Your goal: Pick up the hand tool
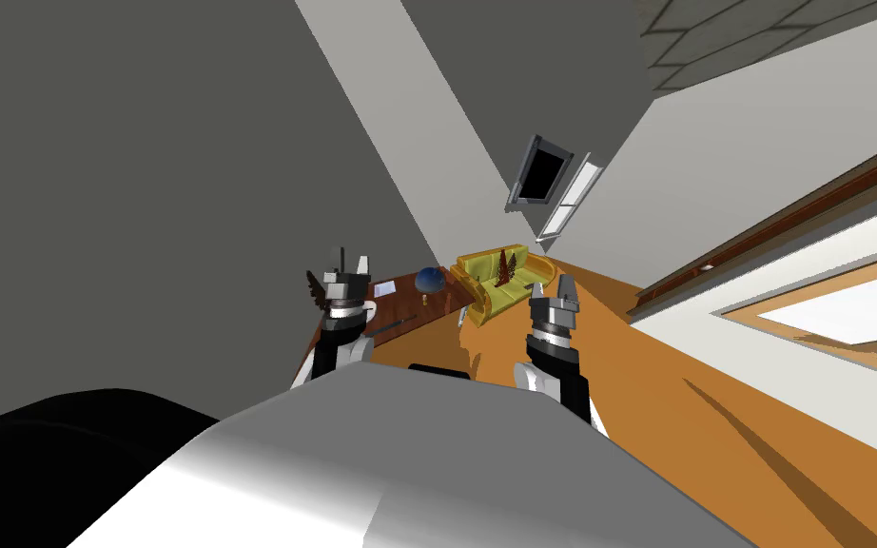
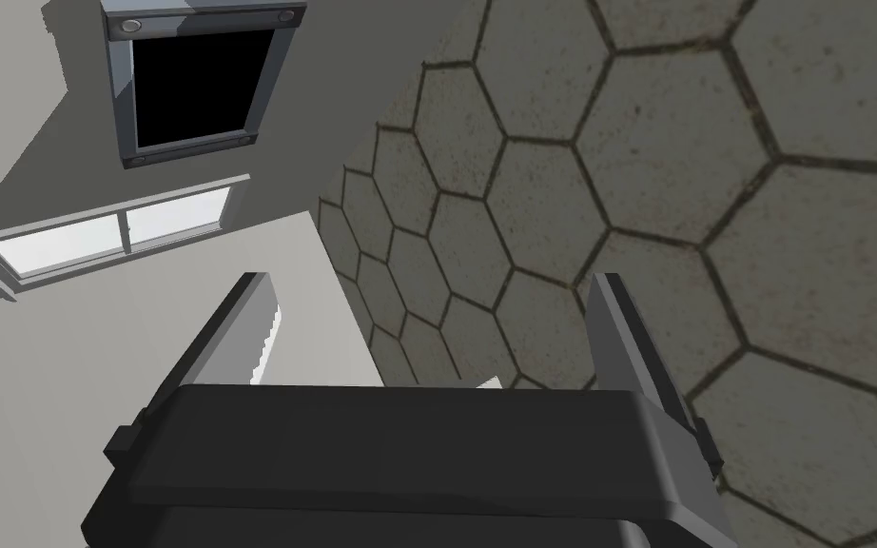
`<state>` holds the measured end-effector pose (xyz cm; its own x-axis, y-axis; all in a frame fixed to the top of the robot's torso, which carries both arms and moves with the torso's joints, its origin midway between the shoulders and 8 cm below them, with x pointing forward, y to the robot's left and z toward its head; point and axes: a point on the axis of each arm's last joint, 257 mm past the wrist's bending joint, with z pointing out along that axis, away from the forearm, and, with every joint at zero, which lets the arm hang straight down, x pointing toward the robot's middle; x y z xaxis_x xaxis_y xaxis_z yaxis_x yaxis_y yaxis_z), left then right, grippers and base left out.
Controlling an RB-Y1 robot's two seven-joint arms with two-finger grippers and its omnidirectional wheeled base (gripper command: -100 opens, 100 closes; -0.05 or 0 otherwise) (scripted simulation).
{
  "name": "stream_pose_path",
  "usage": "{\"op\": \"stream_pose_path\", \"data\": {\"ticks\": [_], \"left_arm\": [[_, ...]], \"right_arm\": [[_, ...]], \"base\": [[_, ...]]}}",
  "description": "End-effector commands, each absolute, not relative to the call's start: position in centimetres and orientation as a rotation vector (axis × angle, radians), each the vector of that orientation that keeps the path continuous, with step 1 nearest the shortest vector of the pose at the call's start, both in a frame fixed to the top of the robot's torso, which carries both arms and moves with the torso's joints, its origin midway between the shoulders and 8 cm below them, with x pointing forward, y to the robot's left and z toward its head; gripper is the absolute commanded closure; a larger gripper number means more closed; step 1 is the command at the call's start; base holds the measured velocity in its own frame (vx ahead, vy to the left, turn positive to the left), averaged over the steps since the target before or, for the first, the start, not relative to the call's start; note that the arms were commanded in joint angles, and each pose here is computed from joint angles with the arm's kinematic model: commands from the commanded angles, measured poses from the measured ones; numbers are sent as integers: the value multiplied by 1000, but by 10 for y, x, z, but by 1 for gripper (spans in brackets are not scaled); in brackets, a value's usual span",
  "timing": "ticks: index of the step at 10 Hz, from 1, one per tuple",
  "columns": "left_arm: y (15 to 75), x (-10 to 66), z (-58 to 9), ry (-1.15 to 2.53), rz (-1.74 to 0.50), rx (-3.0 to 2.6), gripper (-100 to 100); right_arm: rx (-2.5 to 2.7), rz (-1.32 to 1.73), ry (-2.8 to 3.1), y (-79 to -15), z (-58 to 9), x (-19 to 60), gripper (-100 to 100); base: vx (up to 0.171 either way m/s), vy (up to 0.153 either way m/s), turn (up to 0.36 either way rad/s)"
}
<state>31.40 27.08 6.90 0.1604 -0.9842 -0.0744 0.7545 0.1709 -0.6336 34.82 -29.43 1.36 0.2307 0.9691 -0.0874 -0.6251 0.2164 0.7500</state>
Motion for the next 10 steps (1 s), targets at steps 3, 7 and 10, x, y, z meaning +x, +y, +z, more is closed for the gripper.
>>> {"op": "stream_pose_path", "data": {"ticks": [3, 7, 10], "left_arm": [[283, 339, 36, 627, -1306, -588, -100], [305, 367, -10, 718, -1271, -699, -100], [326, 387, -49, 783, -1235, -799, -100]], "right_arm": [[661, 1213, 634, -294, 14, 348, 0], [661, 1213, 634, -294, 14, 348, 0], [661, 1213, 634, -294, 14, 348, 0]], "base": [[14, -25, -90], [20, -25, -90], [36, -28, -117]]}}
